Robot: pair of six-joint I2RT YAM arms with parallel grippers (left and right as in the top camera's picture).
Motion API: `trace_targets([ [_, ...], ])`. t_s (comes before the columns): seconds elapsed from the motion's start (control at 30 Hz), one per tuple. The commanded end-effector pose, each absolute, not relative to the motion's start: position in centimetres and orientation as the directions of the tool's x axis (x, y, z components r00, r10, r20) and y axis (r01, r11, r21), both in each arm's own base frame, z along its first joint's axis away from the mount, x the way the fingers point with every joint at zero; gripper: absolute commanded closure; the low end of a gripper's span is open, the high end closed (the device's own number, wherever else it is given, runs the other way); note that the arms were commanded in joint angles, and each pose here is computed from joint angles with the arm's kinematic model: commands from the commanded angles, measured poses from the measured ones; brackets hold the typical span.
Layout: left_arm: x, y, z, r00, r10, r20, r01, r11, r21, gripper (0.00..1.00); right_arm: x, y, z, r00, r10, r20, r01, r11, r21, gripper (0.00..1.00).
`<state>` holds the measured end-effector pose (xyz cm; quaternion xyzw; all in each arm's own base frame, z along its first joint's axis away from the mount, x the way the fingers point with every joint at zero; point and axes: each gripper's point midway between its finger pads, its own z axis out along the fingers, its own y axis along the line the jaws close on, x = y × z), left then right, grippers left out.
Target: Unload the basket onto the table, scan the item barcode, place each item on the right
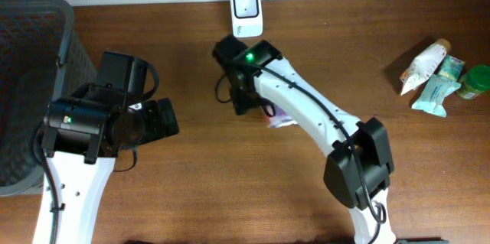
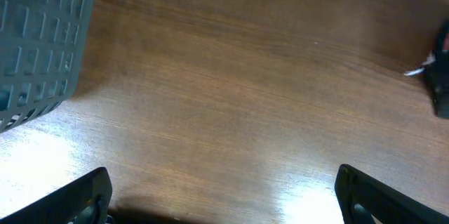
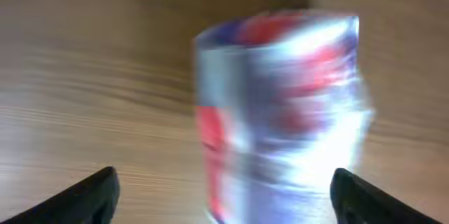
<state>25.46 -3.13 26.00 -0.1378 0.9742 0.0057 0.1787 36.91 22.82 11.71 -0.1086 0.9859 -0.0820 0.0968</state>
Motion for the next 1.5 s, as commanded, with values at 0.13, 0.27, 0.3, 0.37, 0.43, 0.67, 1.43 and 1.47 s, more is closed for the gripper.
trace_targets([
  [0.13, 25.5, -3.1, 26.2, -0.892, -0.273, -0.36, -0.278, 0.96, -0.039, 0.01, 41.5, 18.1, 19.9, -0.959, -0.105, -0.263, -0.105, 0.994, -0.016, 0.01],
  [0.27, 25.5, -3.1, 26.2, -0.892, -0.273, -0.36, -0.278, 0.96, -0.039, 0.01, 42.8, 9.6, 19.3, -0.983, -0.02, -0.184, -0.023, 1.0, 0.016, 0.01],
  [0.3, 25.5, -3.1, 26.2, -0.892, -0.273, -0.36, -0.278, 0.96, -0.04, 0.01, 42.8, 8.9, 19.1, -0.986, -0.045, -0.163, -0.062, 0.993, 0.101, 0.01],
  [0.37, 25.5, -3.1, 26.2, -0.892, -0.273, -0.36, -0.278, 0.96, -0.04, 0.01, 42.6, 9.4, 18.5, -0.984, -0.101, -0.145, -0.132, 0.965, 0.226, 0.01],
  [0.43, 25.5, -3.1, 26.2, -0.892, -0.273, -0.36, -0.278, 0.96, -0.04, 0.01, 42.5, 10.7, 16.3, -0.982, -0.137, -0.129, -0.172, 0.93, 0.324, 0.01],
  [0.67, 25.5, -3.1, 26.2, -0.892, -0.273, -0.36, -0.278, 0.96, -0.04, 0.01, 40.2, 16.4, 7.4, -0.978, -0.171, -0.116, -0.204, 0.719, 0.665, 0.07],
  [1.43, 25.5, -3.1, 26.2, -0.892, -0.273, -0.36, -0.278, 0.96, -0.04, 0.01, 38.8, 21.2, 5.2, -0.992, 0.057, -0.115, -0.01, 0.863, 0.505, 0.55],
  [1.47, 25.5, -3.1, 26.2, -0.892, -0.273, -0.36, -0.278, 0.96, -0.04, 0.01, 38.3, 21.6, 4.7, -0.992, 0.04, -0.117, -0.022, 0.873, 0.486, 0.33],
])
